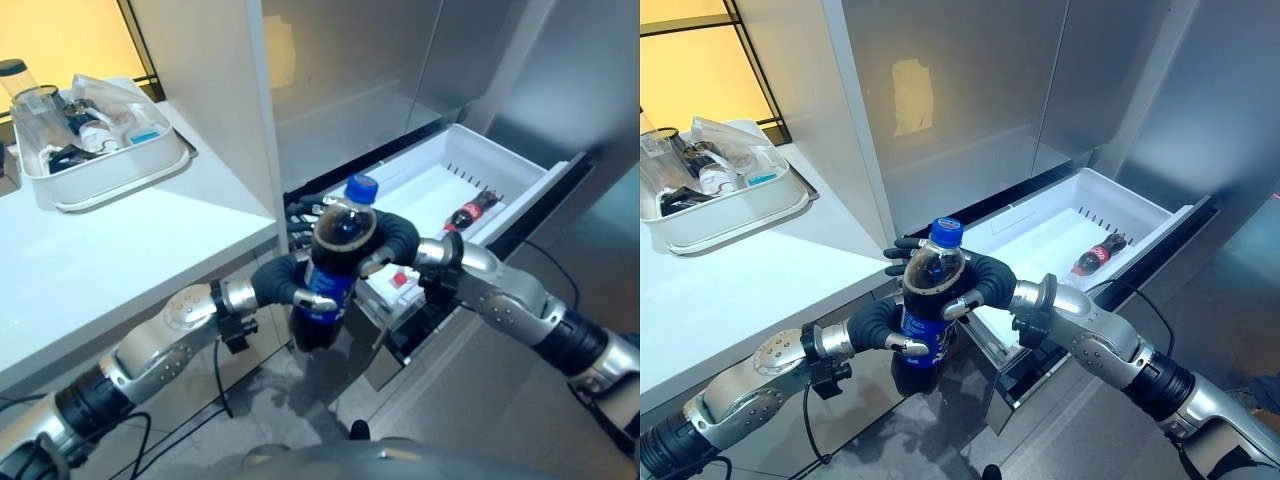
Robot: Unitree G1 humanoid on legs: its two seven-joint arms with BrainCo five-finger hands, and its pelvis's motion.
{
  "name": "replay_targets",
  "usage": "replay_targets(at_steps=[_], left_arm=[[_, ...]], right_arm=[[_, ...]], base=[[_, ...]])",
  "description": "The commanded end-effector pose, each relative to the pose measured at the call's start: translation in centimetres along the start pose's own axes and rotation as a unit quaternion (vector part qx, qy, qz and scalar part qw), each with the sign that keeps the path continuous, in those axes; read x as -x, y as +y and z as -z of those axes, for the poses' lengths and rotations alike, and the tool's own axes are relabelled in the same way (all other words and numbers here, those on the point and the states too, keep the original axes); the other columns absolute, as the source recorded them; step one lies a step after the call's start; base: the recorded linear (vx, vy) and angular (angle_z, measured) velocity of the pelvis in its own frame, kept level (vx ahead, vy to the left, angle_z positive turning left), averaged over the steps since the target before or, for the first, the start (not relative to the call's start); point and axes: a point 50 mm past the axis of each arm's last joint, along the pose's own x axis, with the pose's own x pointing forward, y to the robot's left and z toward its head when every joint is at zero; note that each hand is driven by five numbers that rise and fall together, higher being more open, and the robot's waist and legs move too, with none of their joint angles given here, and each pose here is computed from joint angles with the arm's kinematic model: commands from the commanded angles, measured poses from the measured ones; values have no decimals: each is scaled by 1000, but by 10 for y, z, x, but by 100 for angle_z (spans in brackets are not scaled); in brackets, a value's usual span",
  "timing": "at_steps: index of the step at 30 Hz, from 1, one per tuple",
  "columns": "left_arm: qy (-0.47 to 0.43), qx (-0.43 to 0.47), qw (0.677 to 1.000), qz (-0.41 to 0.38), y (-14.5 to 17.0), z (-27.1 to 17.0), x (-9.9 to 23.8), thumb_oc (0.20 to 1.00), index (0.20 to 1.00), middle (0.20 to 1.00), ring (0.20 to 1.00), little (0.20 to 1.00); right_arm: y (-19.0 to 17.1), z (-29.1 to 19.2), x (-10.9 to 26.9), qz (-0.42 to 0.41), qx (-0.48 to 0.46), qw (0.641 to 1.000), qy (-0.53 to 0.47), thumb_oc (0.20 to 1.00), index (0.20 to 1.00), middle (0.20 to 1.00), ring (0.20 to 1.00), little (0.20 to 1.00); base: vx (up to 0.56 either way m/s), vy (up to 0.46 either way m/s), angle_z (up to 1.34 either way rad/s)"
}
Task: Take the drinks into the refrigerator
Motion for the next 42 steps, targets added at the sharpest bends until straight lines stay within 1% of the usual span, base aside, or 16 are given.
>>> replay_targets(at_steps=[1, 12, 26, 27, 28, 29, 34, 42], left_arm=[[-125, -51, 990, 40, -3, -51, -21, 200, 200, 200, 200, 200], [-129, -50, 990, 35, -3, -50, -23, 200, 200, 200, 200, 200], [-130, -44, 990, 28, -3, -47, -25, 200, 200, 200, 200, 200], [-131, -39, 990, 25, -3, -46, -25, 213, 213, 213, 213, 213], [-132, -32, 990, 21, -3, -44, -26, 765, 765, 765, 765, 765], [-132, -29, 991, 20, -3, -42, -26, 1000, 1000, 1000, 1000, 1000], [-124, -8, 992, 15, -3, -36, -26, 1000, 1000, 1000, 1000, 1000], [-105, 7, 994, 19, -4, -30, -22, 1000, 1000, 1000, 1000, 1000]], right_arm=[[31, -14, -23, -110, -25, 993, -35, 200, 200, 200, 200, 200], [30, -5, -22, -92, -66, 993, -42, 200, 200, 200, 200, 200], [30, 1, -24, -81, -94, 991, -55, 200, 200, 200, 200, 200], [30, 3, -23, -76, -103, 990, -61, 200, 200, 200, 200, 200], [28, 5, -23, -64, -114, 989, -68, 200, 200, 200, 200, 200], [26, 6, -23, -56, -120, 989, -72, 200, 200, 200, 200, 200], [18, 11, -20, -15, -139, 986, -91, 200, 200, 200, 200, 200], [11, 14, -12, 11, -145, 985, -89, 200, 200, 200, 200, 200]], base=[[0, 0, 0], [0, 0, 0], [0, 0, 0], [0, 0, 0], [0, 0, 0], [0, 0, 0], [0, 0, 0], [0, 0, 0]])
